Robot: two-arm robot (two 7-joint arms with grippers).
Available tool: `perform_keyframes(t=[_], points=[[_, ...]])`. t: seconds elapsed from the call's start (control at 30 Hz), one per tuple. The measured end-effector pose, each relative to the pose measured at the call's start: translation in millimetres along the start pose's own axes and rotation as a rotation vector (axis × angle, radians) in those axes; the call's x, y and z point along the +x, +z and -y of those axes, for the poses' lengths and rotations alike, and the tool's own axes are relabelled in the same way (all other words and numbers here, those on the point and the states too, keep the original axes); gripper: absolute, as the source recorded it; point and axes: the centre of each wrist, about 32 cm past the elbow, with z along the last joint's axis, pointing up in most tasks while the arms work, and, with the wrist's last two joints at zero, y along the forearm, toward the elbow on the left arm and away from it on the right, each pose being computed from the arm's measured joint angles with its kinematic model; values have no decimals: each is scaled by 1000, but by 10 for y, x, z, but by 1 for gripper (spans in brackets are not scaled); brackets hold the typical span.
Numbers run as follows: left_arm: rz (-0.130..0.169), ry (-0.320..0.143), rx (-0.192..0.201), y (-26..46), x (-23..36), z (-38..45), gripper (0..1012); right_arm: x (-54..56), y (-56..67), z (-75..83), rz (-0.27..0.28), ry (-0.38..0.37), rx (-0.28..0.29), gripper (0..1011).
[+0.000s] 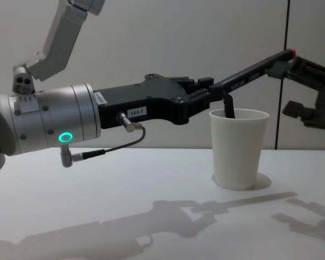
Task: Place the pen into the pen holder.
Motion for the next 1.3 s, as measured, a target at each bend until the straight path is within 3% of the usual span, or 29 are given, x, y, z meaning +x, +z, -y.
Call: perform_keyframes(t=[0.5, 1.3], points=[[0, 0, 0, 0, 0, 0, 197, 51, 39, -131, -64, 89, 17, 1001], [0, 0, 0, 0, 0, 0, 197, -41, -19, -228, -147, 89, 70, 1001]])
